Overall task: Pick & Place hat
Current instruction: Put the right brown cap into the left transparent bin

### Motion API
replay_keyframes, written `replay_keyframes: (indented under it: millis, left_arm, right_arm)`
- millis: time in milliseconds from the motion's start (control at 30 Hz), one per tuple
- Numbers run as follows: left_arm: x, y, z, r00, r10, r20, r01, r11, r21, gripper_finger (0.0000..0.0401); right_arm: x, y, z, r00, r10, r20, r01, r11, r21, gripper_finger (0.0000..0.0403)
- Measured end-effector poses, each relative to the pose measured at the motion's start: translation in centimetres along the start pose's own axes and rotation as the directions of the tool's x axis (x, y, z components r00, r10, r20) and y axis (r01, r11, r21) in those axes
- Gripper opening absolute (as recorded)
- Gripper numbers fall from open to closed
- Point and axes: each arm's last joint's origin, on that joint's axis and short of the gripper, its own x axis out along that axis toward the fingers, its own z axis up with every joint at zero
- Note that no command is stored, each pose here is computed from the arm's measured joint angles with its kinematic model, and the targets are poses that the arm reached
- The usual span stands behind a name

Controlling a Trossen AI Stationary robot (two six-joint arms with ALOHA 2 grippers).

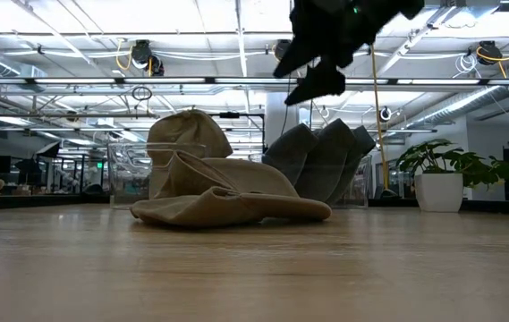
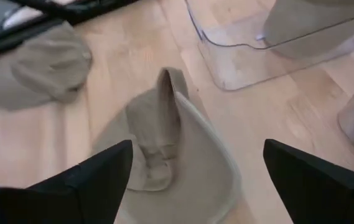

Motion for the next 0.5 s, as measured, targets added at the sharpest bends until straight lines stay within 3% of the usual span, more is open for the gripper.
replay_keyframes:
  millis: [133,367,500]
  left_arm:
    - [0.0,0.0,0.0,1.0,0.0,0.0,0.0,1.0,0.0,0.0351]
    - [0.0,0.0,0.0,1.0,-0.003,0.0,0.003,1.0,-0.006,0.0351]
    - [0.0,-0.1,0.0,1.0,-0.005,0.0,0.005,1.0,-0.01,0.0351]
  right_arm:
    - [1.0,-0.8,-1.9,0.999,-0.048,0.021,0.049,0.997,-0.061,0.0346]
    - [1.9,-2.8,-2.9,0.997,-0.081,0.016,0.081,0.996,-0.036,0.0346]
    - [3.0,-3.7,-2.9,0.999,-0.038,-0.003,0.038,0.999,-0.028,0.0345]
